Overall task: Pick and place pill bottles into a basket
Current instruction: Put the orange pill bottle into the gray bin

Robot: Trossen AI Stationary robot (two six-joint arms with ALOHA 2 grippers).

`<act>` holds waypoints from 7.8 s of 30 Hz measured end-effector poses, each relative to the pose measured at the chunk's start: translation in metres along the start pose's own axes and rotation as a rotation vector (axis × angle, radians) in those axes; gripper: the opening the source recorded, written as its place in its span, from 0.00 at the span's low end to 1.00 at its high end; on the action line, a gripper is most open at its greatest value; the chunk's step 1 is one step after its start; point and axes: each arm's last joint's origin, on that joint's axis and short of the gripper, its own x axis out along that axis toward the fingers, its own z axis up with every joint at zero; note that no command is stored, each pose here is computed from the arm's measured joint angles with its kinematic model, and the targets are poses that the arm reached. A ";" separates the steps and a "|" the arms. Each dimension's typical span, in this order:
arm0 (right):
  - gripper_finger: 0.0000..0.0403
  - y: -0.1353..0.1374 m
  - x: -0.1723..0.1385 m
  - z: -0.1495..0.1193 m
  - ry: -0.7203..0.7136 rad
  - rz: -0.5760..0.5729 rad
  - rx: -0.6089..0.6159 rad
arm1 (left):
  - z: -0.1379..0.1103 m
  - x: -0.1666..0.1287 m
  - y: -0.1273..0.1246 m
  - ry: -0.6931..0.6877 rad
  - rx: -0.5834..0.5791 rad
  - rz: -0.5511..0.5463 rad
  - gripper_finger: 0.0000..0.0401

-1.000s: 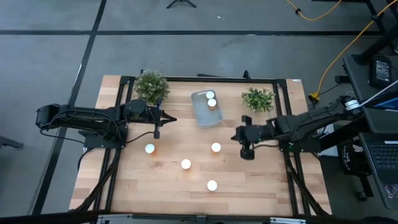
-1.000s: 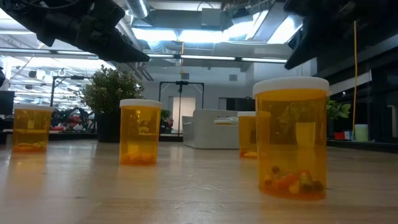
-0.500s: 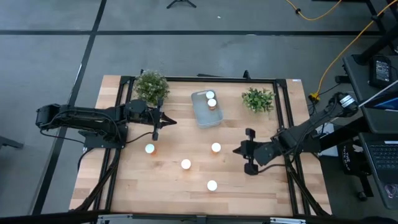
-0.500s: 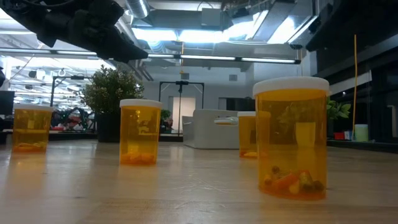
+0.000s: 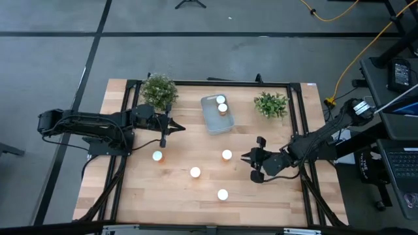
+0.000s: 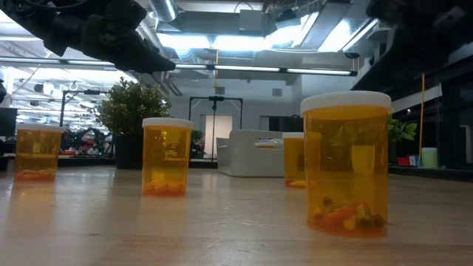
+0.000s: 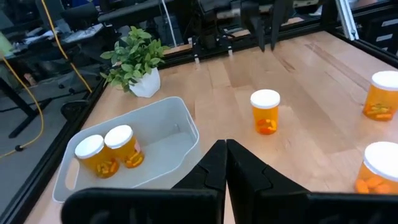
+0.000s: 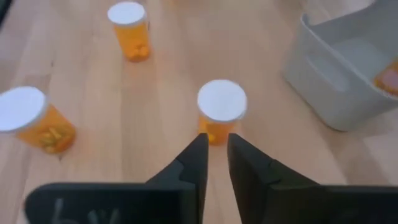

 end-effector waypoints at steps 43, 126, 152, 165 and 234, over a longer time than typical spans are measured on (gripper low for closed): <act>0.81 -0.005 0.051 -0.034 0.005 -0.016 0.054 | 0.000 0.000 0.000 0.002 -0.001 0.003 0.02; 0.58 -0.032 0.093 -0.015 -0.022 0.077 0.036 | 0.000 0.000 0.000 0.003 -0.011 0.004 0.02; 0.55 -0.033 0.070 0.014 -0.175 0.120 0.061 | 0.000 0.000 0.000 0.003 -0.011 0.004 0.01; 0.55 -0.066 0.034 0.043 -0.235 0.046 0.063 | 0.000 0.000 0.000 0.005 -0.012 0.003 0.01; 0.55 -0.191 0.081 0.081 -0.053 0.146 -0.152 | -0.001 0.000 0.000 0.008 0.050 0.002 0.01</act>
